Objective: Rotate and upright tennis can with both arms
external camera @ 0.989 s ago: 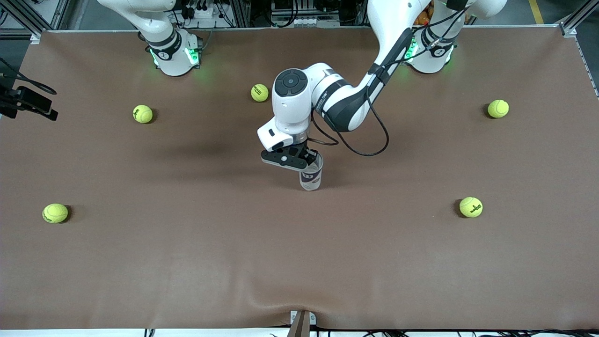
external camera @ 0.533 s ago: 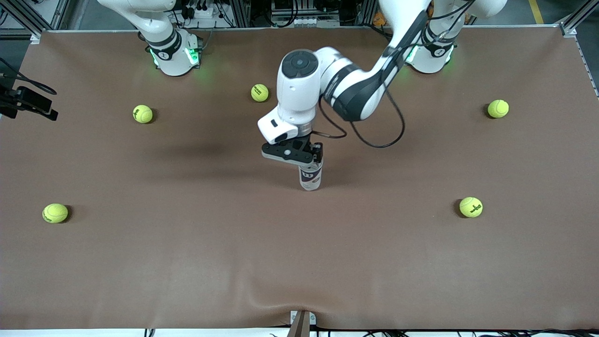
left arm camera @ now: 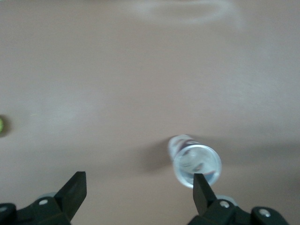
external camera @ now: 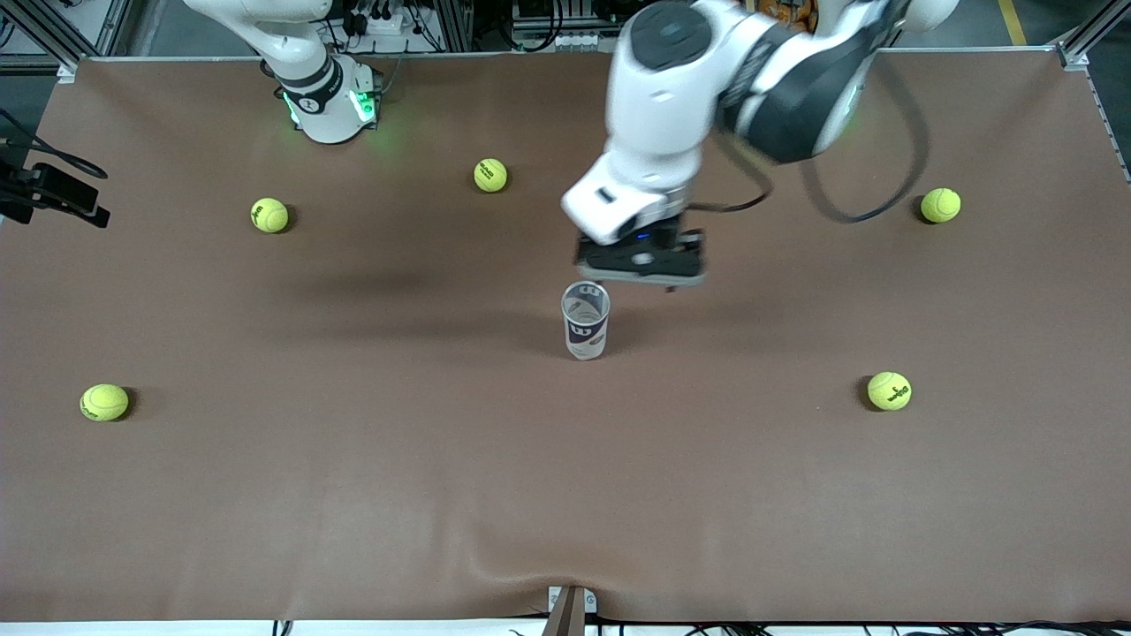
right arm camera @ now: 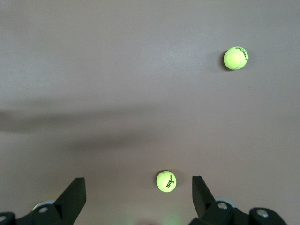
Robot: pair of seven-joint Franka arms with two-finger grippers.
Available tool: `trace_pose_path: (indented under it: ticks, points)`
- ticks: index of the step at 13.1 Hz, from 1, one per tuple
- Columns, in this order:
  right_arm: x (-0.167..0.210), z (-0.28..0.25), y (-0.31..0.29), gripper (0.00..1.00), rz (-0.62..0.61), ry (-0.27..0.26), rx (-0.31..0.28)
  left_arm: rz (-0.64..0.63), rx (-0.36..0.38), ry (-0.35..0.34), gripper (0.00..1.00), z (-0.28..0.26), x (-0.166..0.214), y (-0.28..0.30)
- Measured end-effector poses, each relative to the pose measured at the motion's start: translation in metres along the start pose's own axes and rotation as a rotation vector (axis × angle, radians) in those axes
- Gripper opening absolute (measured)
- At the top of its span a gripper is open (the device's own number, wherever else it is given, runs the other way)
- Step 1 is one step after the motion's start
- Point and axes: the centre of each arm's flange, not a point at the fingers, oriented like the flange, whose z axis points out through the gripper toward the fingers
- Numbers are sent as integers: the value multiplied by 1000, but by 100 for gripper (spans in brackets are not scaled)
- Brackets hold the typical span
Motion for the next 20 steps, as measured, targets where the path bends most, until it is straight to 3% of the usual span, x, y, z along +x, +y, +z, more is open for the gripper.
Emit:
trace_pose_path:
  ticks: [8, 14, 20]
  points:
    - [0, 0, 0, 100, -1, 0, 0, -16, 21, -166, 100, -73, 29, -236]
    - [0, 0, 0, 100, -1, 0, 0, -70, 36, -208, 100, -83, 11, -316]
    - [0, 0, -1, 100, -1, 0, 0, -114, 43, -243, 100, -76, -7, -359]
